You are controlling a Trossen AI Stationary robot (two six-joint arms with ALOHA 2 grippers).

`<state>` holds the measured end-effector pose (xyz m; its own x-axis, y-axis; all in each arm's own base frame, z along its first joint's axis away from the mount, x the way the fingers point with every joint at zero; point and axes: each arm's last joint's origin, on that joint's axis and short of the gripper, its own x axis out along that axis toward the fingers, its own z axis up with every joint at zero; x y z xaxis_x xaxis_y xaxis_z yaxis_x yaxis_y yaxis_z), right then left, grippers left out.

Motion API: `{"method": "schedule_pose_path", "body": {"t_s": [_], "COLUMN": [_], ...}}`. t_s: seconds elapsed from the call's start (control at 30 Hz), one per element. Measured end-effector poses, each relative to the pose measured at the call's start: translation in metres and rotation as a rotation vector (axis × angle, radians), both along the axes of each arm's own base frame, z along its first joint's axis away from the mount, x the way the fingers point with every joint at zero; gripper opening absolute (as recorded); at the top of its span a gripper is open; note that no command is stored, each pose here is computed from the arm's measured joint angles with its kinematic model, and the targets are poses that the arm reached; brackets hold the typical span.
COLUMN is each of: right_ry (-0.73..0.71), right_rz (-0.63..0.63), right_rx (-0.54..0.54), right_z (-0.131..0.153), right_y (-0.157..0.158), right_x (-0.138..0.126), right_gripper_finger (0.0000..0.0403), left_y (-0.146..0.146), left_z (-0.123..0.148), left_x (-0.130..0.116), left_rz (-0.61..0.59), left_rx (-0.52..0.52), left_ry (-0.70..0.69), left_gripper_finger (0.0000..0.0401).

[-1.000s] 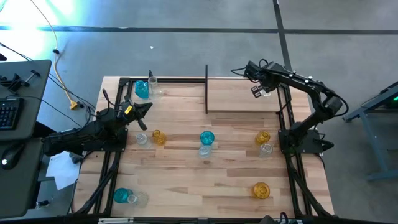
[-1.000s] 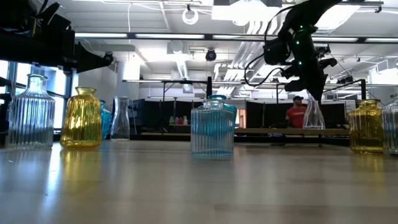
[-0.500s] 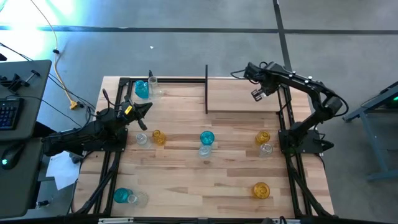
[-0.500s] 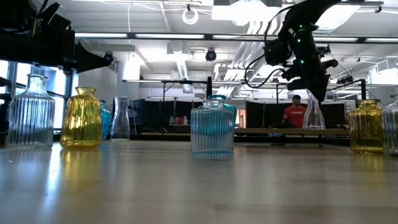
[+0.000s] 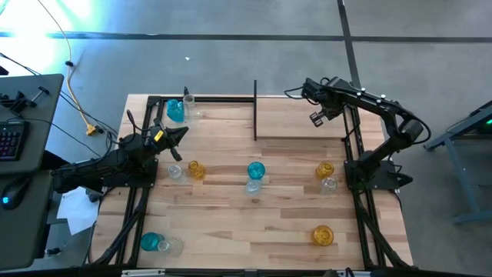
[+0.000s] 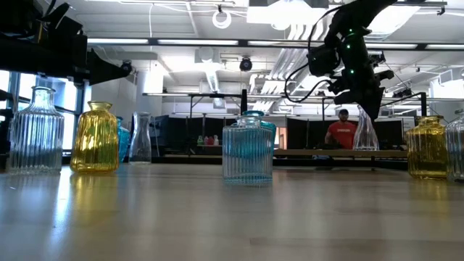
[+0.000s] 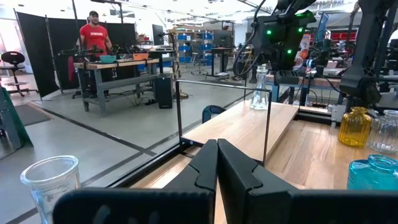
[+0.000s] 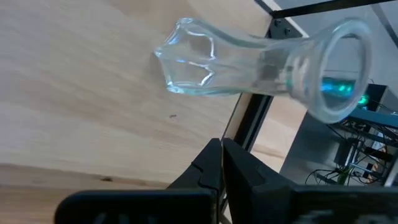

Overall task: Sort vases onto shelf
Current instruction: Put the transparent vase on the shelf

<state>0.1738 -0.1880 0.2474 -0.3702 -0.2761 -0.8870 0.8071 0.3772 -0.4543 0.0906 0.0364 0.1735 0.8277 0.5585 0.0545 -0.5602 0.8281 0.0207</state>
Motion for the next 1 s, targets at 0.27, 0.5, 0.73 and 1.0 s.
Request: {"method": "schedule_pose_path", "body": {"t_s": [0.27,0.5,0.73,1.0], "right_ry": [0.013,-0.001,-0.01,0.008], "right_rz": [-0.025,-0.047,-0.078,-0.056], "right_rx": [-0.045,-0.11,-0.121,-0.093], "right_z": [0.0,0.001,0.001,0.001], "right_y": [-0.007,-0.016,-0.022,-0.023], "right_x": [-0.005,-0.007,-0.012,-0.015], "right_gripper_finger": [0.0,0.0,0.0,0.0], "left_y": [0.0,0.0,0.0,0.0], "left_z": [0.0,0.0,0.0,0.0], "left_x": [0.0,0.0,0.0,0.0], "left_rz": [0.0,-0.001,-0.001,0.0], "left_rx": [0.0,0.0,0.0,0.0], "left_ry": [0.0,0.0,0.0,0.0], "left_gripper_finger": [0.0001,0.0001,0.0001,0.0001]}}
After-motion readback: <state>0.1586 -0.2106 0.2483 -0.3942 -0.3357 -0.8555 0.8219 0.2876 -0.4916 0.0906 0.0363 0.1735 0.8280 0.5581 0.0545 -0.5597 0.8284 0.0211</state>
